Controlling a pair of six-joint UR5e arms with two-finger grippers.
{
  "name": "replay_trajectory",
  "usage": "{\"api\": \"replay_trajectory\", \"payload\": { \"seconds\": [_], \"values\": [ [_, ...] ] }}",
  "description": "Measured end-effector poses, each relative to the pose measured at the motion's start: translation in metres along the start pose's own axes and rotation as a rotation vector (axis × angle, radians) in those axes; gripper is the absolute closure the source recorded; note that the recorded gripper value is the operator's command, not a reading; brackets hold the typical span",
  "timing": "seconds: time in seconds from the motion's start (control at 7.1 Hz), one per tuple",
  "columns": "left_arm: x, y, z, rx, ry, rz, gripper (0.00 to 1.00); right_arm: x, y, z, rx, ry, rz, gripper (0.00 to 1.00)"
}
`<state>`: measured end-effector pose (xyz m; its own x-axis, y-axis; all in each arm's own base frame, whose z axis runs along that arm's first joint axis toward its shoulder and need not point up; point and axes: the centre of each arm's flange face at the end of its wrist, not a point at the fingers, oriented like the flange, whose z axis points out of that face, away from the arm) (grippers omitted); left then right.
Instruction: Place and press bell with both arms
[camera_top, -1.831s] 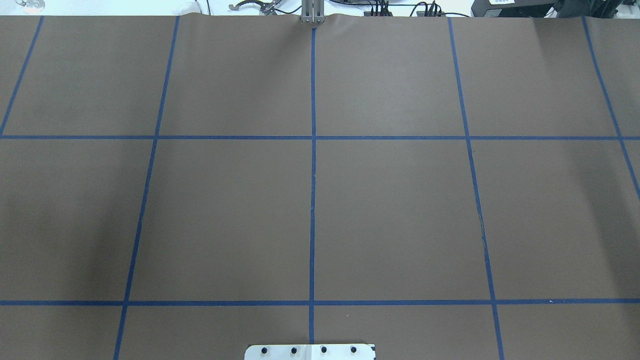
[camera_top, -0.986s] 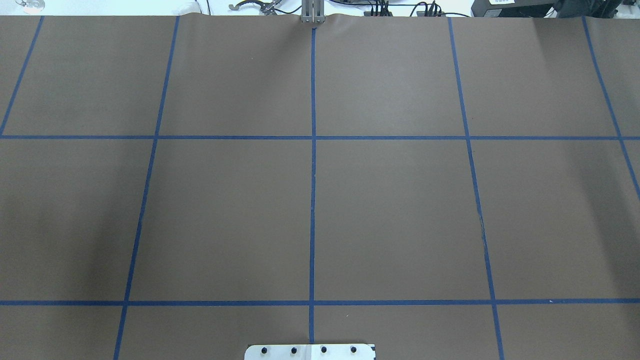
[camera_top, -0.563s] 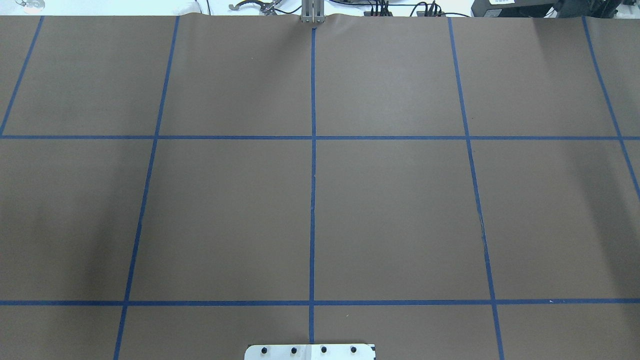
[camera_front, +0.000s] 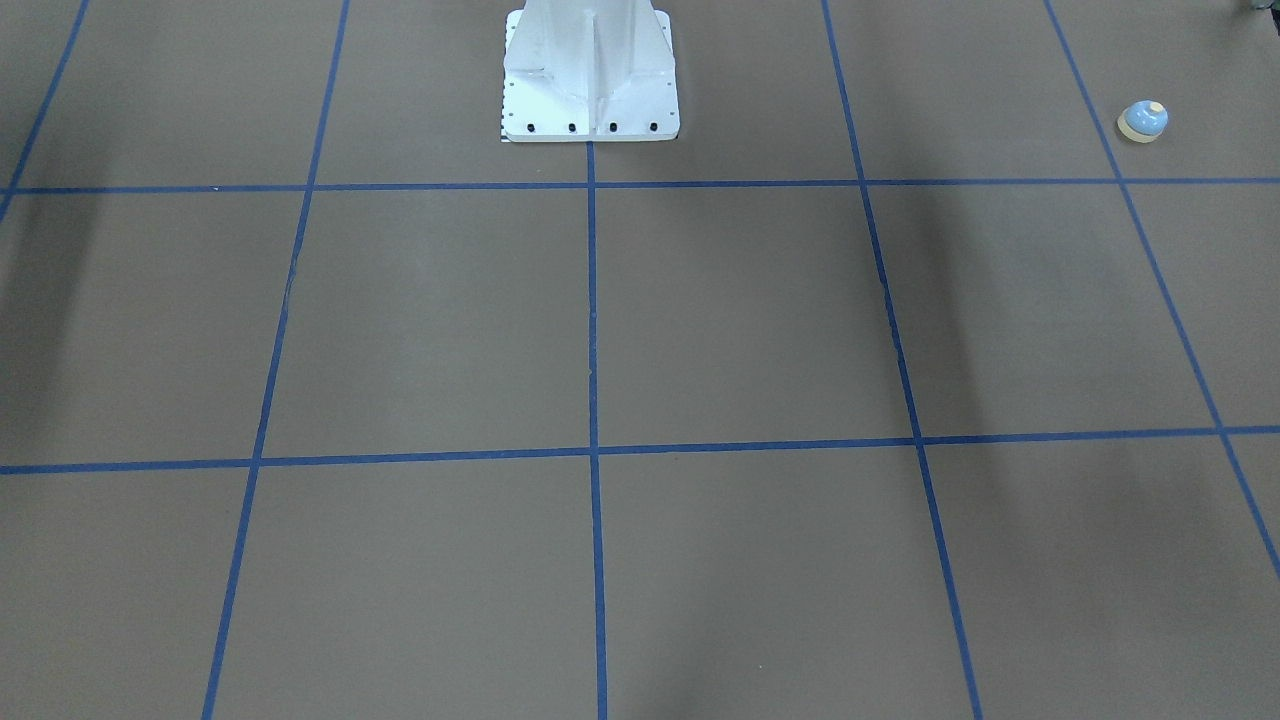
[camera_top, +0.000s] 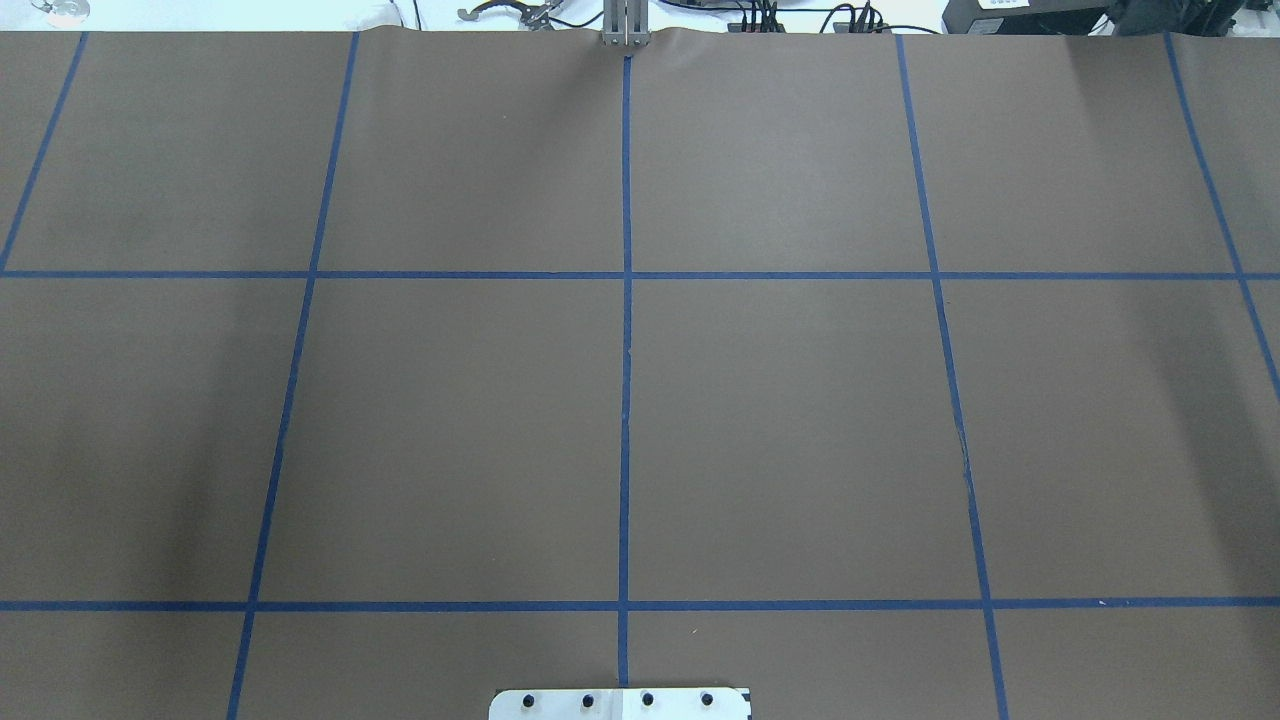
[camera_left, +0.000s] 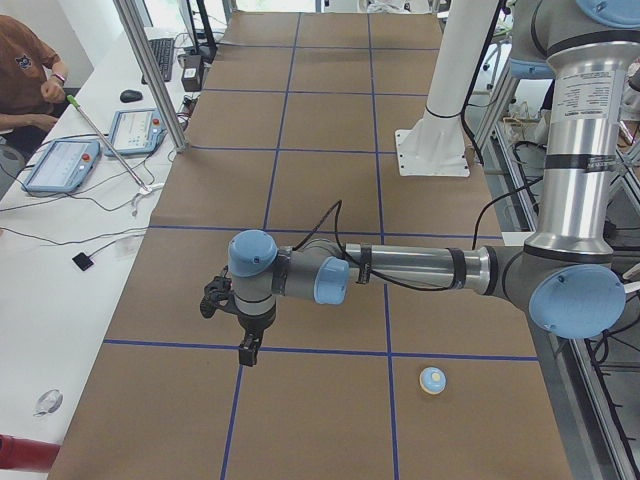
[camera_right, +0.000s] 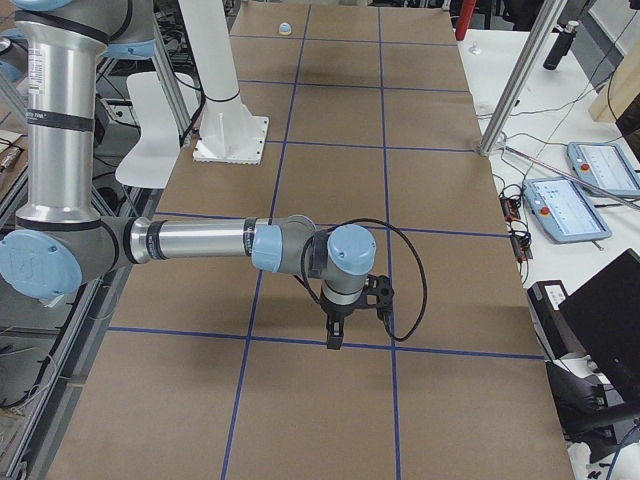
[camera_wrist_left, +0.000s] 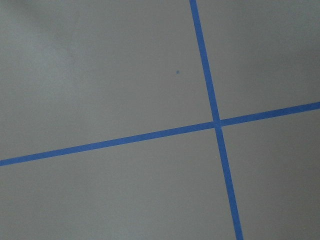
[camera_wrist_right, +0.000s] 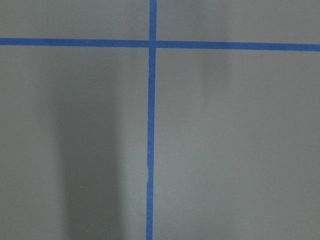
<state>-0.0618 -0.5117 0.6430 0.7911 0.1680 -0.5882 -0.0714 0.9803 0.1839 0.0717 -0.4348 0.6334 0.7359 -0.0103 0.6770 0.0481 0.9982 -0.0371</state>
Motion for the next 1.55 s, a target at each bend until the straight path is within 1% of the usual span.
{"api": "replay_trajectory", "payload": {
  "seconds": [0.42,0.85,0.99,1.13,1.27,1.41,1.55],
  "values": [
    [0.004,-0.002,-0.005,0.010,0.001,0.005,0.00,0.000,0.007,-0.001,-0.003,0.003,0.013,0.00],
    [0.003,0.018,-0.002,-0.007,0.003,-0.020,0.00,0.010,0.023,-0.008,0.015,0.009,0.039,0.00],
    [0.006,0.020,-0.007,-0.016,-0.005,-0.065,0.00,0.011,0.024,-0.009,0.017,0.008,0.042,0.00],
    [0.012,0.020,-0.018,-0.029,-0.030,-0.125,0.00,0.012,0.026,-0.008,0.013,0.003,0.047,0.00],
    [0.017,0.021,-0.030,-0.045,-0.070,-0.183,0.00,0.012,0.029,-0.006,0.011,0.000,0.050,0.00],
    [0.023,0.020,-0.043,-0.048,-0.113,-0.268,0.00,0.012,0.028,-0.007,0.013,0.003,0.046,0.00],
    [0.031,0.018,-0.058,-0.024,-0.154,-0.378,0.00,0.012,0.029,-0.008,0.016,0.012,0.043,0.00]
  ]
}}
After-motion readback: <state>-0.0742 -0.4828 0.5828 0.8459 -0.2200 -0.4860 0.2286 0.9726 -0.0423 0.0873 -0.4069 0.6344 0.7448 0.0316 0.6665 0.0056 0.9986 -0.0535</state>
